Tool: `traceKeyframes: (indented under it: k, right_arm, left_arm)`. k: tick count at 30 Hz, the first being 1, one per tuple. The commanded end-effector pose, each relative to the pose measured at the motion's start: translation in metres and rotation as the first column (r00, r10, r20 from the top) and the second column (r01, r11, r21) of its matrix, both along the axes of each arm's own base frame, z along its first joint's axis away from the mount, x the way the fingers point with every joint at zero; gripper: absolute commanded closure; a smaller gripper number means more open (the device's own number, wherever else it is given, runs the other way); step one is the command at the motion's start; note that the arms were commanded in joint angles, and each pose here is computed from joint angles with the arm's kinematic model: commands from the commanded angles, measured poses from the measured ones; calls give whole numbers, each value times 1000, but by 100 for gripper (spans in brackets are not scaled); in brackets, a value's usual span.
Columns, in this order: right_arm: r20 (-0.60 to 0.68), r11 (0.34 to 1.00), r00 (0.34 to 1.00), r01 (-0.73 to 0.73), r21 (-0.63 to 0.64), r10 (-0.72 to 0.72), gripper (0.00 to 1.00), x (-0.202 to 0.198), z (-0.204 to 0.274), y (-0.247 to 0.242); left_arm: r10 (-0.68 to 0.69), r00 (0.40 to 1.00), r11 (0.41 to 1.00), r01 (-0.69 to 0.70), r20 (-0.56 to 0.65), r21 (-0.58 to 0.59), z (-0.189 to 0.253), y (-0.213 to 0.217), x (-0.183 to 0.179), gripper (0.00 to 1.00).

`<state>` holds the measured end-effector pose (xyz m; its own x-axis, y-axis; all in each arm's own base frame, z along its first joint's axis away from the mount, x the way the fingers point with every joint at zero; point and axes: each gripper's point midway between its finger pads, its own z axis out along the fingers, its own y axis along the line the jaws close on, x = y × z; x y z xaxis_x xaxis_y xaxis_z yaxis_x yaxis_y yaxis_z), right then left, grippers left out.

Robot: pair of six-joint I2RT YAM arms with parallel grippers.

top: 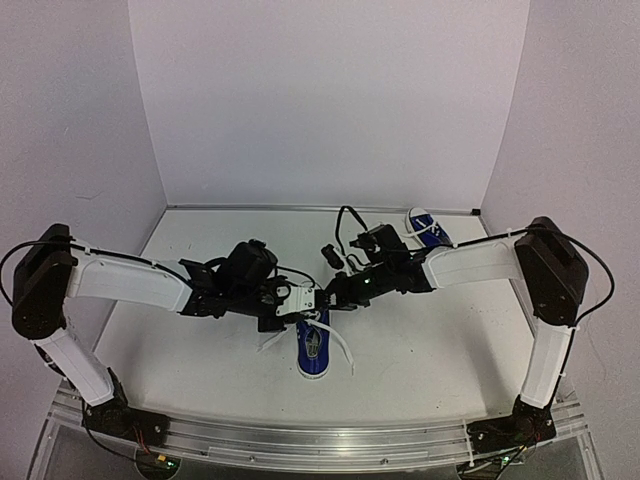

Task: Tie the shoes

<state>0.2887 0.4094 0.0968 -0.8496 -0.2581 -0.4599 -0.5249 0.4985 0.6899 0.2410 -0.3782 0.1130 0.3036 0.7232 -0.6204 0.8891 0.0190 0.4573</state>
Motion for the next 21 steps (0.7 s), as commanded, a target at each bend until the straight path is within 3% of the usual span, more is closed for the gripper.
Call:
traceKeyframes:
  k: [1, 17, 21]
  right_arm:
    - [25, 999, 1000, -8, 49, 6, 100, 3, 16, 4]
    - [22, 998, 1000, -19, 58, 17, 100, 2, 17, 6]
    - [20, 998, 1000, -20, 59, 18, 100, 2, 17, 6]
  left_arm:
    - [-52, 998, 995, 50, 30, 84, -7, -5, 0, 79]
    - [-12, 999, 992, 6, 52, 123, -15, -7, 12, 94]
    - [-17, 998, 993, 9, 67, 118, -12, -7, 9, 86]
